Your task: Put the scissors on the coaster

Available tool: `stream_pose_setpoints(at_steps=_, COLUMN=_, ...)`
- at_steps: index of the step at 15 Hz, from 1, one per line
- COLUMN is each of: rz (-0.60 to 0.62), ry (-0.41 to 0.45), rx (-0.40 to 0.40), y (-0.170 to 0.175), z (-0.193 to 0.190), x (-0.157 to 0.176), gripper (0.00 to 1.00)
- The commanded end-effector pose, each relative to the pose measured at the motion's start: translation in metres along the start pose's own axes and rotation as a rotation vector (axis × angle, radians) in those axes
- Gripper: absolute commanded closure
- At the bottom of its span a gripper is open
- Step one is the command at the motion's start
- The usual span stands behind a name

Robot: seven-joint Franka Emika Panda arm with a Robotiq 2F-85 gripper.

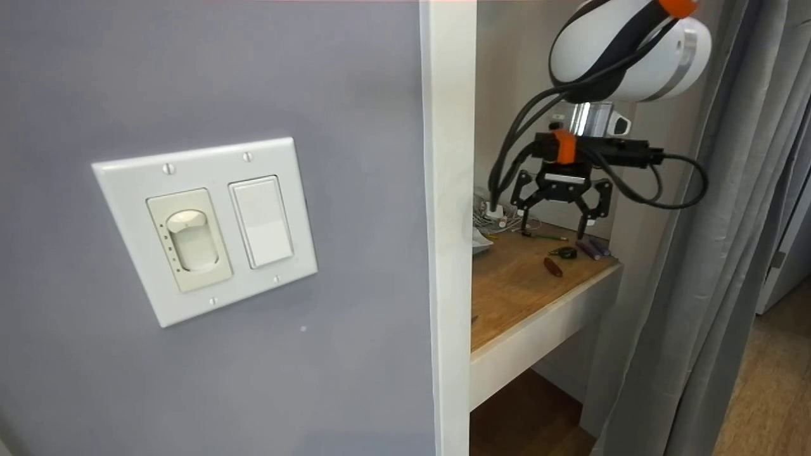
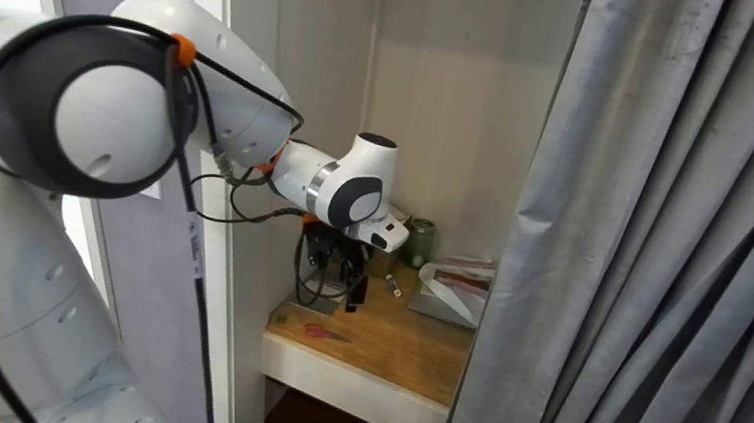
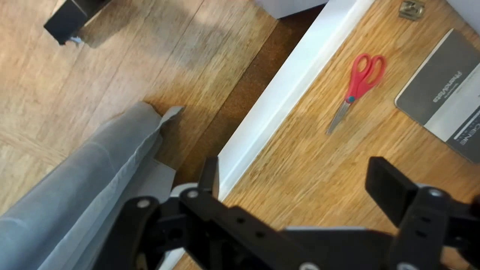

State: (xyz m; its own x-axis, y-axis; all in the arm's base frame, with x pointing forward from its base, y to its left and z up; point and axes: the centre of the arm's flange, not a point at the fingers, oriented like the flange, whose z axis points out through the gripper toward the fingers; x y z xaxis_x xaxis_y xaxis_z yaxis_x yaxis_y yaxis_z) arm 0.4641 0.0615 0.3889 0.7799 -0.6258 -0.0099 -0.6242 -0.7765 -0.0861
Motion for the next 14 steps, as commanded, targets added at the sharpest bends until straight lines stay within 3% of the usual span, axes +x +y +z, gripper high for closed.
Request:
stream_pose_setpoints(at_steps=1, rz=0.194, ry=-0.01, rx=-0.041, y=-0.056, z=0.043, x=0.011, gripper=0.0)
stream_pose_setpoints(at_steps=3, rz=0.301, ry=-0.045, rx=-0.047, y=-0.07, z=0.069, x=0.019, gripper=0.0)
stream_pose_setpoints(at_steps=4, rz=0.209, ry=-0.029, rx=-0.038, y=-0.04, z=0.047, x=0.001, gripper=0.0)
stream_pose_setpoints(at_steps=7, rz=0.273, ry=-0.059, rx=-0.057, y=-0.052, z=0.073, x=0.011, gripper=0.0)
stream_pose_setpoints(at_steps=14, rz=0.283, ry=-0.058, rx=-0.051, y=-0.056, z=0.072, x=0.015, gripper=0.0)
